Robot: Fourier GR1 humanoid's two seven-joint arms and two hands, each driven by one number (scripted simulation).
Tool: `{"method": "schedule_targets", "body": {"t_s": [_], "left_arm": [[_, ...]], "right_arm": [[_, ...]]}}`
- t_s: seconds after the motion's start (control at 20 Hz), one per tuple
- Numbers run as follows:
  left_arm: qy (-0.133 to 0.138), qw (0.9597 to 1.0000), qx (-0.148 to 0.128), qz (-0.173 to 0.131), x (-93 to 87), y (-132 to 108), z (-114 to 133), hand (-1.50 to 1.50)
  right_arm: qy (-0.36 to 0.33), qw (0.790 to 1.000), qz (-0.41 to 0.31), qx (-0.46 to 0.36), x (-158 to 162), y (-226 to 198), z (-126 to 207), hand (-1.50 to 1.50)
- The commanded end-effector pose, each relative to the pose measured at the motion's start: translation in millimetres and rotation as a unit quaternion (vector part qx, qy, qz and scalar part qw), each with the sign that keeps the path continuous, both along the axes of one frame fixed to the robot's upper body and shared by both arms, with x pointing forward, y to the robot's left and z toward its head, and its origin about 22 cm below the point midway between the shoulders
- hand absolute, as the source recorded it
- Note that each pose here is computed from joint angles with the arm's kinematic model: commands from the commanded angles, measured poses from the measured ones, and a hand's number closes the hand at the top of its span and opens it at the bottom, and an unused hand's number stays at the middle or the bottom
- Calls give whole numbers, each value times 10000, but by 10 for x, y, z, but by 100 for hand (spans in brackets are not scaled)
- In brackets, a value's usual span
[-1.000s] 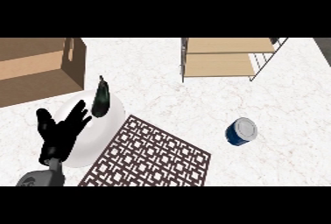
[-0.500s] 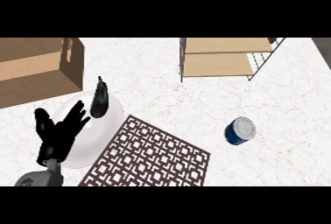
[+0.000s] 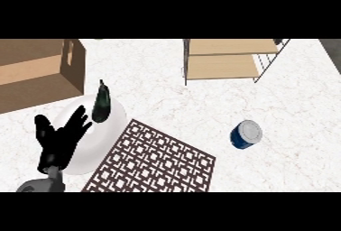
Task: Pick the sweet potato from the placemat and place it in the tiered shelf
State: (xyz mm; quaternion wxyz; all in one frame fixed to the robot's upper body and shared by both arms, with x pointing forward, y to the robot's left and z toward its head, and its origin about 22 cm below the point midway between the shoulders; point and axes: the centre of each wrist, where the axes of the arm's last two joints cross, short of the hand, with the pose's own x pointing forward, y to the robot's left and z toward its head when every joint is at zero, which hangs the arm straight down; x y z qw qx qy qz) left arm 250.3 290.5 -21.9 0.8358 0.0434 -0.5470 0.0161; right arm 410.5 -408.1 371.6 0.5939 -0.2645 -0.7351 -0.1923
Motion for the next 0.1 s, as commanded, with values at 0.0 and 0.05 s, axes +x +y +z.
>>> {"method": "schedule_targets", "body": {"t_s": [0.0, 0.05], "left_arm": [[161, 9999, -25, 35, 41, 94, 6, 0], [163, 9999, 23, 41, -17, 32, -9, 0]], "right_arm": [[2, 9999, 90, -57, -180, -369, -110, -150], [19, 9999, 99, -39, -296, -530, -88, -150]]}}
